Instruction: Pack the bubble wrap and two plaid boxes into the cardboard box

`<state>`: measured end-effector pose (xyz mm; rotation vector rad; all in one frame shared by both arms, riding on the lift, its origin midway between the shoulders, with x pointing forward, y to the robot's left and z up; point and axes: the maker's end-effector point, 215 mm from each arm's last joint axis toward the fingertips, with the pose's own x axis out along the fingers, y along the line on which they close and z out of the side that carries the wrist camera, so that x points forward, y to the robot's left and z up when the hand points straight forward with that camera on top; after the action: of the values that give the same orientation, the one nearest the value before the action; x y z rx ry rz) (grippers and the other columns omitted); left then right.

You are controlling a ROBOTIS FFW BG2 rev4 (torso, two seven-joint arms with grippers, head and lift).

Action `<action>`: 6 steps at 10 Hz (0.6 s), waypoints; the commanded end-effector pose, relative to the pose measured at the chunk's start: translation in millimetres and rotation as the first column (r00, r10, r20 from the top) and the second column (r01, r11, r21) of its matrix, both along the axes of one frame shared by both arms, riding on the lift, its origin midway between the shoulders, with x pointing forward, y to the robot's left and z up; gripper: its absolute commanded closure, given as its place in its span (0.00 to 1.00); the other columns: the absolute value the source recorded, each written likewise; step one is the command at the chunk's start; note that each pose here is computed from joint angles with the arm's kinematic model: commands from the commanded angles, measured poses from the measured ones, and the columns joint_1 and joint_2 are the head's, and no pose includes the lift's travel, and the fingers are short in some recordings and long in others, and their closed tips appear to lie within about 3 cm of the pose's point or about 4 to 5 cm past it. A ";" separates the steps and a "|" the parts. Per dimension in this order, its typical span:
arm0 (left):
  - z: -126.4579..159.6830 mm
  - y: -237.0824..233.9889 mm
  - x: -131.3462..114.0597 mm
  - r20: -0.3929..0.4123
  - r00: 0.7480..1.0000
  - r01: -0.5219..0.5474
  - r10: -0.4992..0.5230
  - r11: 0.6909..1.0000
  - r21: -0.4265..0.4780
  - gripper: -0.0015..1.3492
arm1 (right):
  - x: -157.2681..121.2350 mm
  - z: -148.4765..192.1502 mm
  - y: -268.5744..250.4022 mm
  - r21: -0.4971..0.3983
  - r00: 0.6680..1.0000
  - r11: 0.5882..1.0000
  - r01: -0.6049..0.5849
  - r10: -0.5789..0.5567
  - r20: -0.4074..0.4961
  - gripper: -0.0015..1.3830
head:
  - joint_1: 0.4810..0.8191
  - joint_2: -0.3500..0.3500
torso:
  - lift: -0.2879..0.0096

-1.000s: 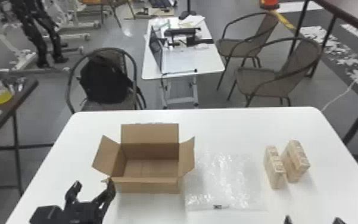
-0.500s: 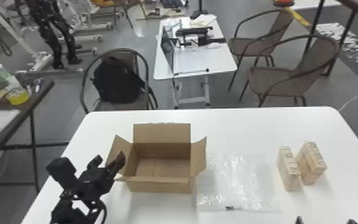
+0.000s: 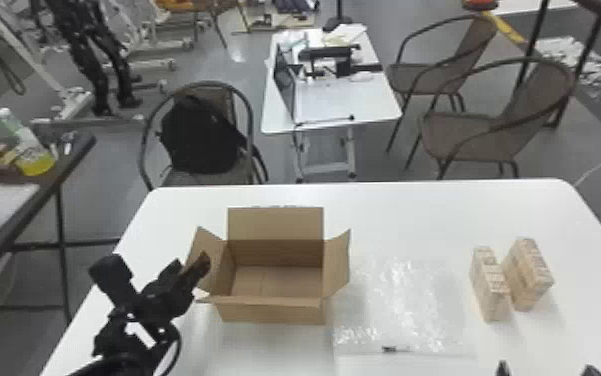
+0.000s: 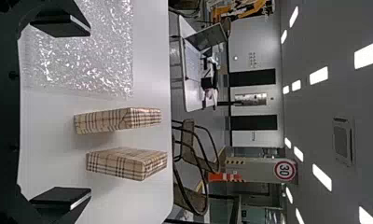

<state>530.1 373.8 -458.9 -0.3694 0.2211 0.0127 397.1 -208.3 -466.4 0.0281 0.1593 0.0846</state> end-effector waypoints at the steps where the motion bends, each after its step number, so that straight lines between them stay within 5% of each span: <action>1: -1.7 4.0 2.1 -0.007 1.000 -0.009 0.009 1.000 -0.012 0.56 | 1.5 0.7 0.2 0.000 1.000 1.000 0.000 0.000 0.002 0.07 | 0.63 0.78 | 0.92; 3: -6.5 2.8 0.3 -0.017 1.000 -0.008 0.008 1.000 -0.008 0.91 | 2.2 1.4 0.2 0.000 1.000 1.000 0.000 0.000 0.004 0.07 | 0.63 0.79 | 0.92; 6: 4.1 2.9 4.7 0.014 1.000 -0.001 0.000 0.999 0.041 0.90 | 6.1 10.4 2.7 0.001 1.000 1.000 -0.003 0.002 0.022 0.07 | 0.63 0.79 | 0.92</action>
<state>532.3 379.8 -458.3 -0.3340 0.2171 0.0204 401.8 -206.7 -460.0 0.0270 0.1450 0.0866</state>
